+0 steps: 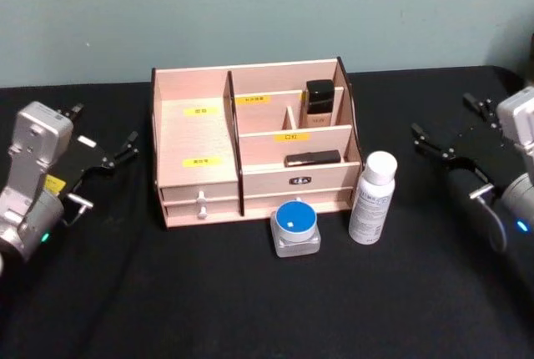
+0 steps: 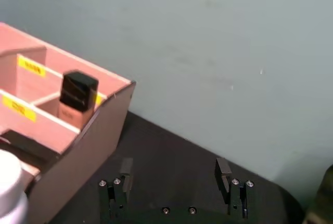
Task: Pick up the facial cleanser and watermelon frost from the table and place them into the tiered storage box.
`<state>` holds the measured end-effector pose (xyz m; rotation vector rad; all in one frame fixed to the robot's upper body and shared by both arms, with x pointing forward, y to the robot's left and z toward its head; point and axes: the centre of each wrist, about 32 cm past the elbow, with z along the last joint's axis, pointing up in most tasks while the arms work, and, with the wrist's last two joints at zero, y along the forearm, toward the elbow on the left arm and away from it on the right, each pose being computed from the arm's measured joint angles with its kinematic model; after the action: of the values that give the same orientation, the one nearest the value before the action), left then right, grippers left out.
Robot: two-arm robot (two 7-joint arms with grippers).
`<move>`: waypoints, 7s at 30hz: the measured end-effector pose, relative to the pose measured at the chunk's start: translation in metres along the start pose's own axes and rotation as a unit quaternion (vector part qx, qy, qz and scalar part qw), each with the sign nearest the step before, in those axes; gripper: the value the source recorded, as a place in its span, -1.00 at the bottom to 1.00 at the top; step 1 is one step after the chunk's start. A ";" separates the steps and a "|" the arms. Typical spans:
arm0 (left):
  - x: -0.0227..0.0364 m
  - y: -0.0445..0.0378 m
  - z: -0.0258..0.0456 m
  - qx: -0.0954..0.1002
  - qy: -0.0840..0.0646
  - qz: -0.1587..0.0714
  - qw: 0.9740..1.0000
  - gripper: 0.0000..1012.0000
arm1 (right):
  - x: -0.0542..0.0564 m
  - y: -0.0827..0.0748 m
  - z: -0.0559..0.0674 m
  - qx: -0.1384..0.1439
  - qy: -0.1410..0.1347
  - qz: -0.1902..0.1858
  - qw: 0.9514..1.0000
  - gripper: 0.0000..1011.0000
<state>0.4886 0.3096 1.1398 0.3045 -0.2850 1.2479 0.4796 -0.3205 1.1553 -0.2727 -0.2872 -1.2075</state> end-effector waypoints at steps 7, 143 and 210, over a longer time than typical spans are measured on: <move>0.0001 0.0000 0.0000 0.000 0.000 0.000 1.000 1.00 | 0.012 -0.018 0.023 0.034 0.004 0.012 0.999 0.98; 0.0000 0.0000 0.0000 0.000 0.000 0.000 1.000 1.00 | -0.020 -0.018 0.015 -0.033 0.138 0.209 0.968 0.19; 0.0000 0.0000 0.0000 0.000 0.000 0.000 1.000 1.00 | -0.047 0.135 0.105 0.043 0.087 0.237 0.967 0.19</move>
<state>0.4886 0.3097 1.1398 0.3044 -0.2850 1.2480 0.5836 -0.1980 1.2289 -0.1454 -0.1100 -0.7369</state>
